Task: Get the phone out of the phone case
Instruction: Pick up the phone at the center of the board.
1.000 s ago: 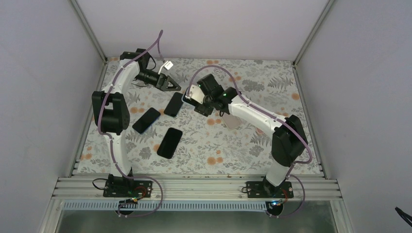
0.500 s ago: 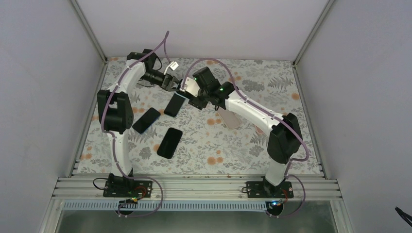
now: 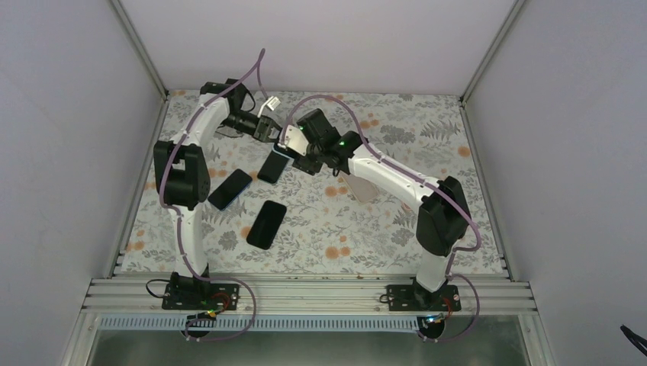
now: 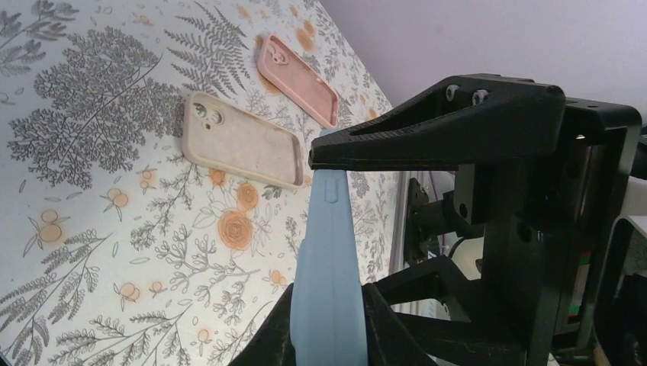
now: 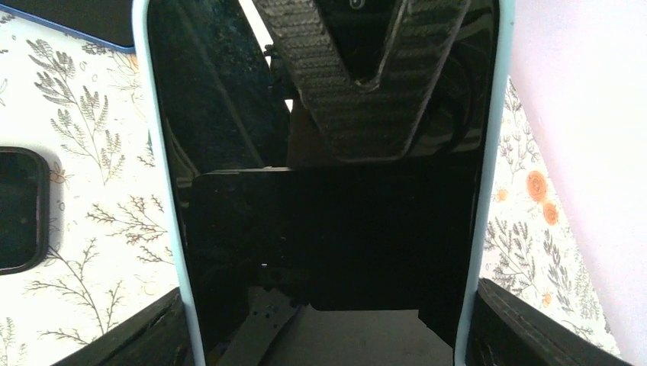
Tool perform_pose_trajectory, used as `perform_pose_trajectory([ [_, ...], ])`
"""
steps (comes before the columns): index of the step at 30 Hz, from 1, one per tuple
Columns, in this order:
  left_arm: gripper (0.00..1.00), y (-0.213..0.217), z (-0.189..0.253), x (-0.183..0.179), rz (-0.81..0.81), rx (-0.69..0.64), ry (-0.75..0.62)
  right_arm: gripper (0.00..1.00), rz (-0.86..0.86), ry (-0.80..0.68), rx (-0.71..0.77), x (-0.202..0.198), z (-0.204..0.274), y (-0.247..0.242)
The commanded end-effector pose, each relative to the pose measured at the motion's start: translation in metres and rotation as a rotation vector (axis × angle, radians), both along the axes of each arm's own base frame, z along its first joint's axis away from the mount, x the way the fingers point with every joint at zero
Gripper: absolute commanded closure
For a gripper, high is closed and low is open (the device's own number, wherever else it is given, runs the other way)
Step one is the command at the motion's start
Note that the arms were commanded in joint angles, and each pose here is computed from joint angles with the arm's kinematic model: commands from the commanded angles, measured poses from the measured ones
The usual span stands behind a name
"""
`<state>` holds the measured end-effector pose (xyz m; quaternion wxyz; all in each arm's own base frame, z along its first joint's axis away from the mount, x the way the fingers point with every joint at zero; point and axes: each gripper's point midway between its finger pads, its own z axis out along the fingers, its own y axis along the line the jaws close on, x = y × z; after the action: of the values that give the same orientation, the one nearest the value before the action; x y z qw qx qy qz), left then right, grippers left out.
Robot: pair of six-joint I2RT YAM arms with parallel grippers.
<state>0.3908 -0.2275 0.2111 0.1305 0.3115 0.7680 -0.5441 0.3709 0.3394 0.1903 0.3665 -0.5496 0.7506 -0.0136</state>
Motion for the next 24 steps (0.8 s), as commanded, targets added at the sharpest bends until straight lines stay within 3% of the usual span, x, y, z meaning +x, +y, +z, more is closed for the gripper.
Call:
perform_pose_trajectory([
  [1,0.9,-0.007,0.015,-0.007,-0.034,-0.054,-0.057,0.31,-0.014,-0.113,0.121,0.009,0.055,0.008],
  [4,0.98,-0.008,0.027,-0.009,-0.042,-0.06,-0.1,0.02,-0.001,-0.092,0.114,0.003,0.055,0.003],
  [5,0.98,-0.009,0.032,-0.011,-0.053,-0.05,-0.136,0.0,0.017,-0.072,0.103,-0.002,0.053,-0.001],
  [9,0.98,-0.022,0.048,-0.021,-0.136,0.058,-0.356,0.0,0.126,0.046,0.073,-0.029,0.046,-0.023],
  [17,0.98,-0.032,0.103,-0.041,-0.181,0.18,-0.833,0.0,0.346,0.151,0.353,-0.079,0.113,-0.083],
  [21,0.98,-0.032,0.132,-0.07,-0.152,0.105,-1.039,0.01,0.308,0.186,0.383,-0.065,0.108,-0.111],
  [24,0.98,-0.033,0.144,-0.09,-0.148,0.045,-1.102,0.02,0.367,0.182,0.369,-0.069,0.097,-0.111],
])
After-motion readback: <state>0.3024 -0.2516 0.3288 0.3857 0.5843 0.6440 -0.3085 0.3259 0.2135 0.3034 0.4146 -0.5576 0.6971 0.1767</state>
